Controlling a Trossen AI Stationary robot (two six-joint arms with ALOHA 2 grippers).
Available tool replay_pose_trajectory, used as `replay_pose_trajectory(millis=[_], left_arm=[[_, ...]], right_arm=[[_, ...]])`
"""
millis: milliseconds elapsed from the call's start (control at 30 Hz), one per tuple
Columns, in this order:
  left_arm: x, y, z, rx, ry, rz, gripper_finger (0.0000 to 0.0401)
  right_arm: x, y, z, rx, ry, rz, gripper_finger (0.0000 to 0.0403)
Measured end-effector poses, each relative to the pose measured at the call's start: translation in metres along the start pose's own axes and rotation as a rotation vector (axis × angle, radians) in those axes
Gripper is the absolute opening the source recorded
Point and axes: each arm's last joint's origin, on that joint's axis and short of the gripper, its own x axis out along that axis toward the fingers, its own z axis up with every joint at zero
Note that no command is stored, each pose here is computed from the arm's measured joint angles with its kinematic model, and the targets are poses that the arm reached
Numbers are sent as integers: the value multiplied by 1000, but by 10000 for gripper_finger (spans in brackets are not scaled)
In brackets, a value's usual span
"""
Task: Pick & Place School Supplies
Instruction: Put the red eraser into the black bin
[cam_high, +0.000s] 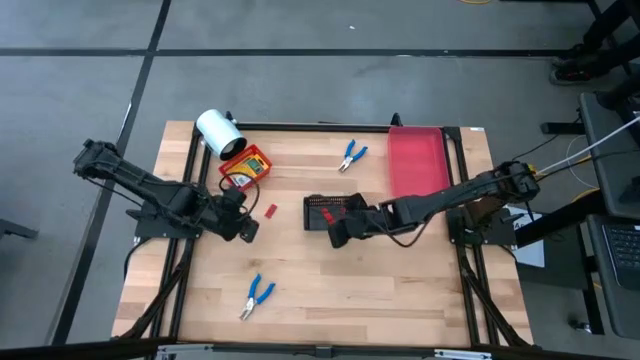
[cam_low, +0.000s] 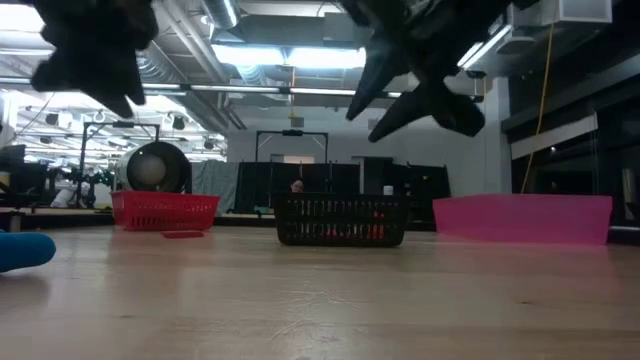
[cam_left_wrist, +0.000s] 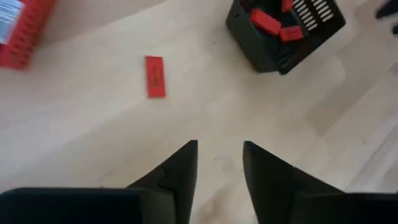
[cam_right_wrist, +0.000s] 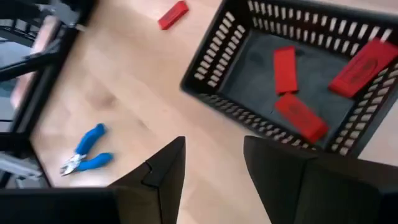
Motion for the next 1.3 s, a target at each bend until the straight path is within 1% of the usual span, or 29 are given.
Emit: replay_pose_trajectory(millis=[67, 133, 233, 300, 500, 633, 867, 1067, 1300], left_arm=[[9, -1, 3, -25, 3, -5, 144], [16, -1, 8, -28, 2, 24, 165], [31, -3, 16, 8, -12, 67, 190], [44, -3, 22, 26, -3, 109, 198], [81, 4, 31, 87, 79, 250, 199], [97, 6, 35, 93, 89, 290, 201], [125, 6, 40, 102, 109, 296, 195], [138, 11, 38, 112, 143, 346, 194], [152, 12, 35, 142, 169, 365, 193]], right_arm=[[-6, 3, -3, 20, -3, 20, 168], [-13, 6, -6, 36, -12, 38, 168], [-23, 10, -8, 44, -42, 60, 168], [-30, 12, -10, 51, -53, 76, 168], [-47, 17, -13, 63, -85, 119, 168], [-56, 19, -16, 73, -118, 138, 168], [-69, 22, -22, 84, -151, 166, 168], [-76, 24, -25, 85, -148, 189, 168], [-82, 25, -24, 89, -149, 208, 168]])
